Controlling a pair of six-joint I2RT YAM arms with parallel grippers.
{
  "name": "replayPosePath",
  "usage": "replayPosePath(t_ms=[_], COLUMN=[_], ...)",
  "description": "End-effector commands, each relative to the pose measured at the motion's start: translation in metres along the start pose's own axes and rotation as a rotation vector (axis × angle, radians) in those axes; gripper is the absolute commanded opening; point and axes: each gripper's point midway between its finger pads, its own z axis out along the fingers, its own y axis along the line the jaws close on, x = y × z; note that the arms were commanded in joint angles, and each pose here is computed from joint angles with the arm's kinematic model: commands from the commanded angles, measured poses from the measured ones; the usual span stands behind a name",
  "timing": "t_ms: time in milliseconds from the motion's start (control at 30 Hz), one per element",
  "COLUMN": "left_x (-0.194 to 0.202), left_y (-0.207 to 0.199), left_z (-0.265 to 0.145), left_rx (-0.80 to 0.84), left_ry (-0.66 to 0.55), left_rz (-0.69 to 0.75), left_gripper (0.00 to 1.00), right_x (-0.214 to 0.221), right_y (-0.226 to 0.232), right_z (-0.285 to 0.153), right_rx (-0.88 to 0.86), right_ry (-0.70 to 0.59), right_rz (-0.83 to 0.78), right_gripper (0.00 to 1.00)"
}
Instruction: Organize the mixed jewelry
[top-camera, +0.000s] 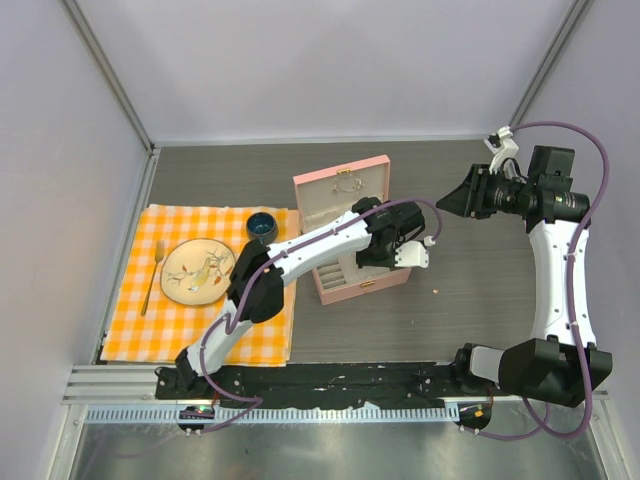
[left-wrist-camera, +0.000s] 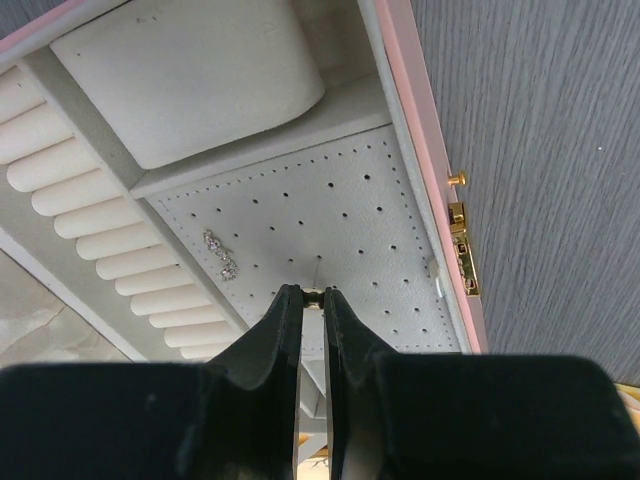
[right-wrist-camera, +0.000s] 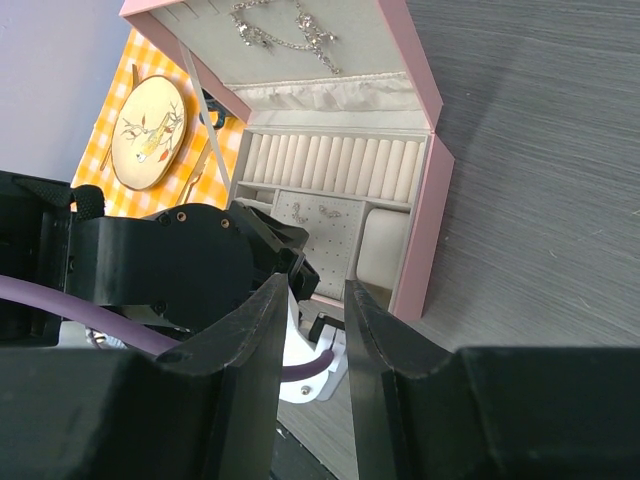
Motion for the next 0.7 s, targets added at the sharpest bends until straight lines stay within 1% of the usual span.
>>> replayPosePath(t_ms=[0, 667], left_x=[-0.012, -0.0109], left_y=[0.0095, 0.0065], left_z=[-0.015, -0.0086], left_rx=[-0.048, -0.031], left_ry=[-0.046, -0.036], left_rz=[0.016, 0.023], left_gripper=[0.0, 0.0], right_x=[-0.0087, -0.0084], right_y=[0.0095, 0.0084], right_z=[-0.0076, -0.008], right_rx=[-0.011, -0.012], right_ry=[-0.049, -0.052], right_rz=[-0.039, -0.036], right_gripper=[0.35, 0.35])
